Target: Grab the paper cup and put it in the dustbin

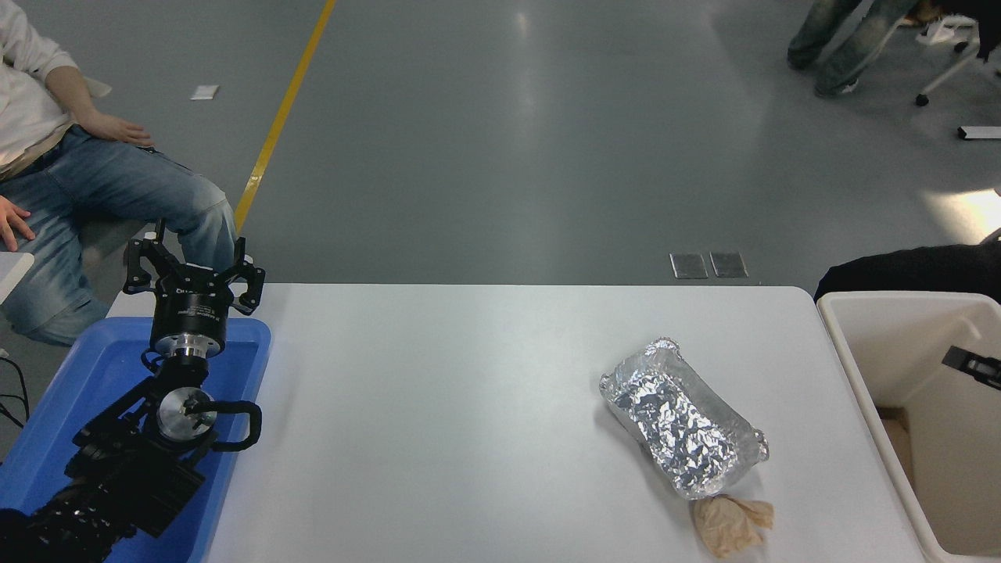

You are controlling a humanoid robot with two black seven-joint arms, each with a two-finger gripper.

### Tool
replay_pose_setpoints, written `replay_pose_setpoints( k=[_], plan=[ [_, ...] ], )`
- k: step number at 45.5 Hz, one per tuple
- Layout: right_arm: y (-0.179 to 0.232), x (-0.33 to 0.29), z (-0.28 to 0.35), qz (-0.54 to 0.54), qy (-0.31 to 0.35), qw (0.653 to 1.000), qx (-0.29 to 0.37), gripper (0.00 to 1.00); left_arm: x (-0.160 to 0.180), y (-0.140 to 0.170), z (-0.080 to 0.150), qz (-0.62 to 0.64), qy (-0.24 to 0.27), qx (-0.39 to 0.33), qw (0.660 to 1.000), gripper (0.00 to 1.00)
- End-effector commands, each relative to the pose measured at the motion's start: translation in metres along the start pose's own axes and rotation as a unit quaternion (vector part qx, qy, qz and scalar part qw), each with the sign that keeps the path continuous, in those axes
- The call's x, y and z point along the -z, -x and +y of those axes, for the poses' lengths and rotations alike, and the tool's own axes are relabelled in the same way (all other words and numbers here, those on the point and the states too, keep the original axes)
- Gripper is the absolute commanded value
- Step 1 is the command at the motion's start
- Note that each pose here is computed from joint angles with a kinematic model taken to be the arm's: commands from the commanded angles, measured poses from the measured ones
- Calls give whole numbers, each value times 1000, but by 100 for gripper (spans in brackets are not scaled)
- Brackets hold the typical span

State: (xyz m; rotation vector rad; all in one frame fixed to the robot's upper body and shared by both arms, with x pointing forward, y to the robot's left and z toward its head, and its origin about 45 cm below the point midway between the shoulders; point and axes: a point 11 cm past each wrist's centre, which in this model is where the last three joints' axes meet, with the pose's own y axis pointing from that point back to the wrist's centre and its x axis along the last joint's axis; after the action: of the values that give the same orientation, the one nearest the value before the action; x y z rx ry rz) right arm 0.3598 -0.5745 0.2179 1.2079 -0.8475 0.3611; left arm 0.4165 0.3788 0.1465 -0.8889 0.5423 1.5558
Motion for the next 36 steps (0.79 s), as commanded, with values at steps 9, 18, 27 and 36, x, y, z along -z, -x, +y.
replay_pose_setpoints(
  k=[9, 18, 27, 36],
  plan=[
    [-63, 155, 158, 129, -170, 961, 176, 100, 1, -1, 1, -1, -2, 0, 1000, 99],
    [-47, 213, 209, 140, -210, 926, 280, 100, 0, -1, 1, -1, -1, 0, 1000, 99],
    [-27, 260, 239, 128, -237, 908, 320, 100, 0, -1, 1, -1, 0, -2, 1000, 99],
    [-27, 291, 251, 170, -227, 908, 310, 100, 0, -1, 1, 0, 0, -1, 1000, 99]
  ],
)
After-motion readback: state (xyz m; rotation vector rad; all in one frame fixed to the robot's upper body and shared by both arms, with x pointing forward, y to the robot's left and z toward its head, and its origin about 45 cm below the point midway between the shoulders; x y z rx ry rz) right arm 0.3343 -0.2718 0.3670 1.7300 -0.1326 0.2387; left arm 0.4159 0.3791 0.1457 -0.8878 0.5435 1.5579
